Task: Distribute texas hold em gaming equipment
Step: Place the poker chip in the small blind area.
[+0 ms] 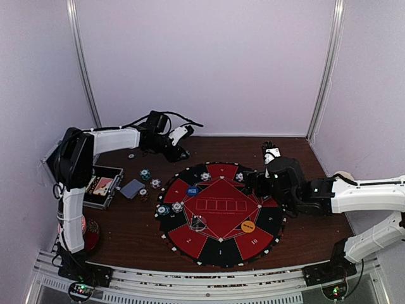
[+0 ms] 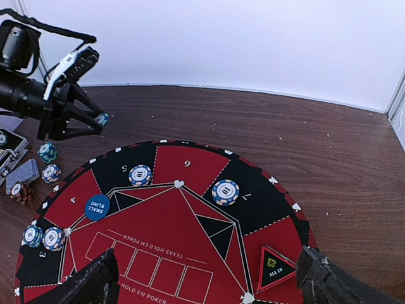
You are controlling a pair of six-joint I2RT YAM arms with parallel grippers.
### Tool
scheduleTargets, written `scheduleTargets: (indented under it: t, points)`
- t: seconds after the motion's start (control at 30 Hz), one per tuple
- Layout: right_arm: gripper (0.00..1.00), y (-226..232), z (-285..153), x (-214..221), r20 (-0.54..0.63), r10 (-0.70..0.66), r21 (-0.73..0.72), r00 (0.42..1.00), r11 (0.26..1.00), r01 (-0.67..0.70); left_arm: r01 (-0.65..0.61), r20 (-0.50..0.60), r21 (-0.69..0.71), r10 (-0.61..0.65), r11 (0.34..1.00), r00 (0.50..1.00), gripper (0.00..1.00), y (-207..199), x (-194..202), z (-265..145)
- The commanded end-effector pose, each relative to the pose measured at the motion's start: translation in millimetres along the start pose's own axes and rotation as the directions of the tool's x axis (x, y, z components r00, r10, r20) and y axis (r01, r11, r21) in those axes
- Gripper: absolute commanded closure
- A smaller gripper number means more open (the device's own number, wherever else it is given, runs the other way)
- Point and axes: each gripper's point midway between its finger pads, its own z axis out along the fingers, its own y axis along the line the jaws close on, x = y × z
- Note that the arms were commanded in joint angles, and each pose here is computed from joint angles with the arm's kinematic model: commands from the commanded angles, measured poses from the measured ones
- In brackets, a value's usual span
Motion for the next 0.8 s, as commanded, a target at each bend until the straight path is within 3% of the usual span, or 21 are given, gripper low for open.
scheduleTargets:
  t: [0.0, 0.4, 0.77]
  points:
    - [0.02, 4, -2, -11, 0.024, 0.011, -0.004, 1.0, 1.0, -0.011, -0.006, -0.021, 0.041, 0.007, 0.999, 1.0, 0.69, -17, -5, 22]
    - [0.02, 5, 2, -7, 0.014, -0.003, 0.006, 1.0, 1.0, 0.003, 0.052, -0.086, 0.035, -0.049, 0.998, 0.995, 0.69, -17, 3, 80]
    - [0.02, 6, 3, -6, 0.012, -0.006, 0.005, 1.0, 1.0, 0.006, 0.065, -0.092, 0.052, -0.06, 0.997, 0.994, 0.68, -23, 7, 99]
